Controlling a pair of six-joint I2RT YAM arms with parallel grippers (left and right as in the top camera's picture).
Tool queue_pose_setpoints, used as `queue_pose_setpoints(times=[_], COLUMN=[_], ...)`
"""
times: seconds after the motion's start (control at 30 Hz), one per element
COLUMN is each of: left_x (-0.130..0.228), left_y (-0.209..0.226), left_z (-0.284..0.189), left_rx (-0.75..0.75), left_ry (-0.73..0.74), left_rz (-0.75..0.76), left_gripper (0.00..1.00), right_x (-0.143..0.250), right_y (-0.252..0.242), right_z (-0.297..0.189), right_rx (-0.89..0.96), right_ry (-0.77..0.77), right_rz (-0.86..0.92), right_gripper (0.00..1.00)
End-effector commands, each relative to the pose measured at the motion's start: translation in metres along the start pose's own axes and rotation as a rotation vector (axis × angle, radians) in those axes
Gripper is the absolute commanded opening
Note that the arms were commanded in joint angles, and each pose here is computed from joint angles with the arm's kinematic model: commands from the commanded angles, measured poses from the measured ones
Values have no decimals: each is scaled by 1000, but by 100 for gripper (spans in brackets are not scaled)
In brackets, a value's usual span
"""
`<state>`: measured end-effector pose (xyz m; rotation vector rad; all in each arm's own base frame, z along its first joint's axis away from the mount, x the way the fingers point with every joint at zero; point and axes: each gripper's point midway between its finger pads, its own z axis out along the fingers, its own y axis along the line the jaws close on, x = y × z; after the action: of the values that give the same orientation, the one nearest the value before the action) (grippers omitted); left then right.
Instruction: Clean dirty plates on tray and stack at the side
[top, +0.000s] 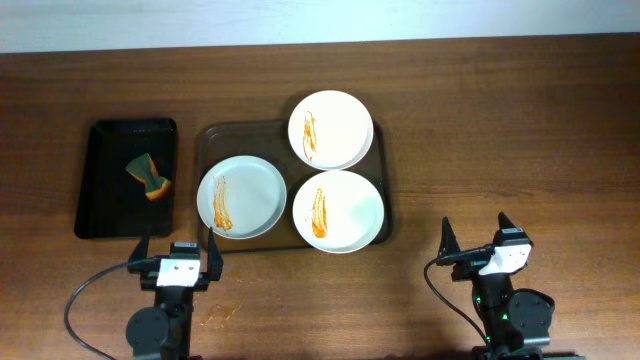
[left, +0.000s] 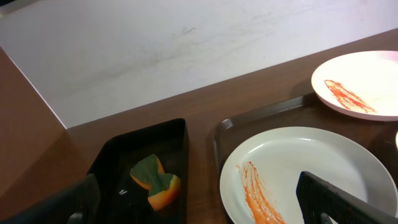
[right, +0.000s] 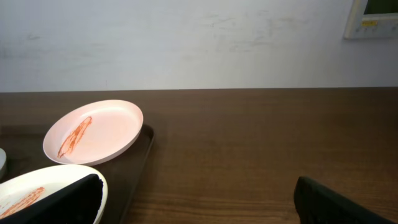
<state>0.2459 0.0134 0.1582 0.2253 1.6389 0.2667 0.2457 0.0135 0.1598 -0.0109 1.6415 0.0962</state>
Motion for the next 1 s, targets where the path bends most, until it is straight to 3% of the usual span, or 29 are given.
queue_pose_setpoints(times=[0.0, 0.97], left_x=[0, 0], left_y=[-3, -2], left_z=[0, 0], left_rx=[11, 4], left_ry=[-6, -4], left_rz=[15, 16], left_gripper=[99, 99], right_x=[2, -3], right_y=[-2, -6], right_z=[0, 0], right_rx=[12, 33], right_ry=[1, -23], right_rz=[4, 3], right_gripper=[98, 98])
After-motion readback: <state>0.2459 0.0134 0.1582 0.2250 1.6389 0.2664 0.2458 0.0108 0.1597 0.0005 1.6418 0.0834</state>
